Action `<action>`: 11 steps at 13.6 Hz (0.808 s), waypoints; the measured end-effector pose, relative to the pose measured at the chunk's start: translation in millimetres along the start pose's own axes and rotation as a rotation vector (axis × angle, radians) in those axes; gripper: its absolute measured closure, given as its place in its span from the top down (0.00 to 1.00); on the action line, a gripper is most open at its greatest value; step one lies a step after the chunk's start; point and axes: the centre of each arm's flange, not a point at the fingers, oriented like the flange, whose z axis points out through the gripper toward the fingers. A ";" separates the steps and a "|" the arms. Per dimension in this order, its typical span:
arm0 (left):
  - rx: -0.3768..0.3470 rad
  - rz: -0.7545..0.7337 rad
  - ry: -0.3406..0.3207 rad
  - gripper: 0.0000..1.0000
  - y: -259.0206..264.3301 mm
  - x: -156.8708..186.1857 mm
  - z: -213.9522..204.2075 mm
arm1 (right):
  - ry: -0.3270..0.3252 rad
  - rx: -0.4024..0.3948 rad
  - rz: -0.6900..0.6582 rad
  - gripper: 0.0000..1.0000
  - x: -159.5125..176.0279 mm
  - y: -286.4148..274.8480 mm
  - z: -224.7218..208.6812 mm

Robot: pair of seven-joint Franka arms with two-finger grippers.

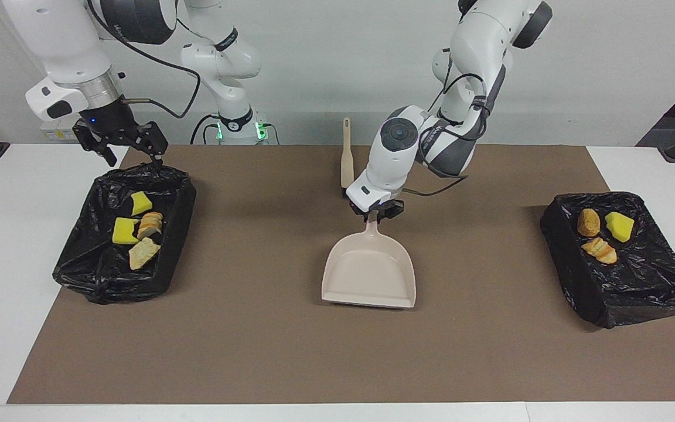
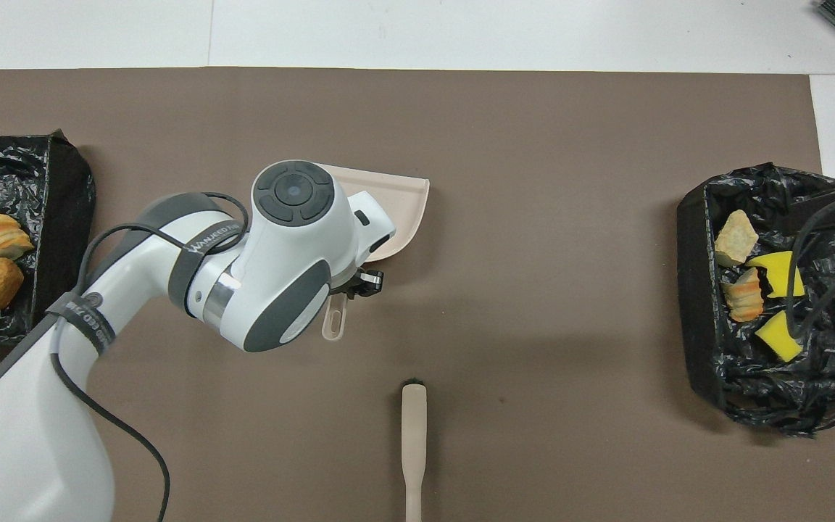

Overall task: Sweep and dump trash in bin
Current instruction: 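Bring the empty dustpan back to the table center with the left gripper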

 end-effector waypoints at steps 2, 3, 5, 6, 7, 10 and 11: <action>-0.002 -0.016 -0.008 0.32 12.5 -6.7 4.0 | -0.005 0.001 -0.004 1.00 -1.2 -2.4 -0.3; -0.002 -0.033 -0.011 0.32 18.3 -9.9 5.8 | -0.004 0.001 -0.011 1.00 -1.5 -6.2 -1.0; -0.004 -0.053 -0.012 0.32 27.4 -14.8 8.1 | -0.002 0.001 -0.021 1.00 -2.0 -11.9 -2.0; -0.004 -0.048 -0.016 0.32 33.7 -18.5 10.7 | -0.002 0.001 -0.022 1.00 -2.1 -12.3 -2.1; -0.003 -0.043 -0.019 0.32 38.3 -21.3 12.9 | -0.002 0.001 -0.022 1.00 -2.1 -12.1 -2.1; -0.002 -0.045 -0.017 0.62 35.4 -18.8 13.5 | -0.002 0.001 -0.022 1.00 -2.1 -12.1 -2.0; 0.000 -0.053 -0.016 0.72 30.4 -15.6 12.2 | -0.002 0.001 -0.021 1.00 -2.1 -12.1 -2.0</action>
